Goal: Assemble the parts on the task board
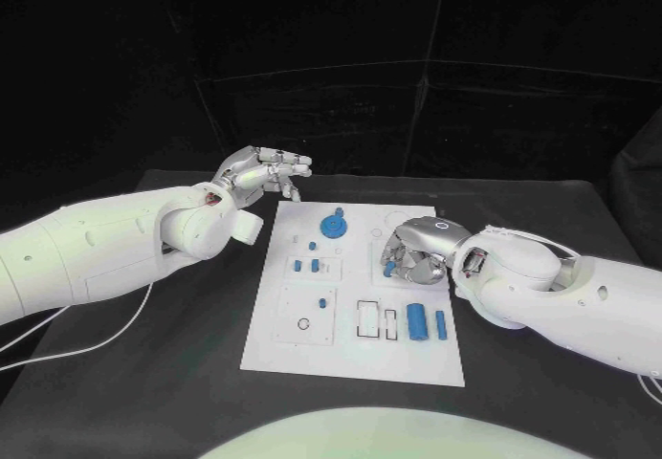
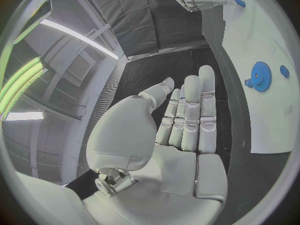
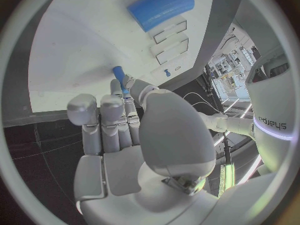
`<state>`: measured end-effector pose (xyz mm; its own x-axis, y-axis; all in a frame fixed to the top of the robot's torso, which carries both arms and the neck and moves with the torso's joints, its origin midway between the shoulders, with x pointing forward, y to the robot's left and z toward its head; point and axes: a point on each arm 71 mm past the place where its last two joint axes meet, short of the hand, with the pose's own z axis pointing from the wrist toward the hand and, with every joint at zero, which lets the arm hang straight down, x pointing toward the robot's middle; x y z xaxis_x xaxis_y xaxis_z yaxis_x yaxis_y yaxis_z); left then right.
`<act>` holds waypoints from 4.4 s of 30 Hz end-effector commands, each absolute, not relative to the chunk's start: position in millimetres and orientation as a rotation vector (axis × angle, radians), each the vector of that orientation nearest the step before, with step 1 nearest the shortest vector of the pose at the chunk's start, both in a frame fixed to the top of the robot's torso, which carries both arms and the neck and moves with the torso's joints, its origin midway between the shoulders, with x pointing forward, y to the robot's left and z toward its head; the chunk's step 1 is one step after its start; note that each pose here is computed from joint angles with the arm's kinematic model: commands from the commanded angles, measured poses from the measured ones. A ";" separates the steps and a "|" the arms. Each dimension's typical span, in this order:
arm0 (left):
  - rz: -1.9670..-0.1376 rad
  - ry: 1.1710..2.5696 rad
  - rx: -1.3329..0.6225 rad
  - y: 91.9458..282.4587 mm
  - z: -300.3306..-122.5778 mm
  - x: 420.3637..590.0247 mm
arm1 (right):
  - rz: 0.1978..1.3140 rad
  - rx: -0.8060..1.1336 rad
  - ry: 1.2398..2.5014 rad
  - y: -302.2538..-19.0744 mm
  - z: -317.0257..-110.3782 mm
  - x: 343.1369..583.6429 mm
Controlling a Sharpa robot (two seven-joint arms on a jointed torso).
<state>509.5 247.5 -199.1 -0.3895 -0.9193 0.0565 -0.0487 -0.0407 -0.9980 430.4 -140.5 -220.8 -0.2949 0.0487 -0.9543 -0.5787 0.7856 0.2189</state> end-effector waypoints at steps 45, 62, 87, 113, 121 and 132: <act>-1.550 1.514 -1.051 239.1 -197.8 511.0 | 1.005 -0.610 1.778 -13.3 -231.3 382.2; -1.552 1.517 -1.051 237.5 -198.0 511.5 | 0.956 -0.671 1.802 -4.5 -238.8 378.2; -1.552 1.521 -1.052 237.8 -198.2 511.3 | 0.927 -0.746 1.802 5.1 -250.3 366.7; -1.541 1.522 -1.058 242.5 -198.4 511.0 | 0.983 -0.579 1.641 -22.1 -237.3 370.5; -1.538 1.519 -1.060 245.9 -198.1 509.7 | 0.995 -0.387 1.658 -76.2 -219.5 371.8; -1.537 1.519 -1.063 247.8 -197.5 506.5 | 0.675 0.032 1.903 -175.1 -215.5 383.6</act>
<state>506.8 249.2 -199.0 -0.3971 -0.9157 0.0619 -0.0597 -0.0415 -0.9974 381.9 -168.5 -211.9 -0.3861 0.2549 -0.8866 -0.4298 0.8007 0.4174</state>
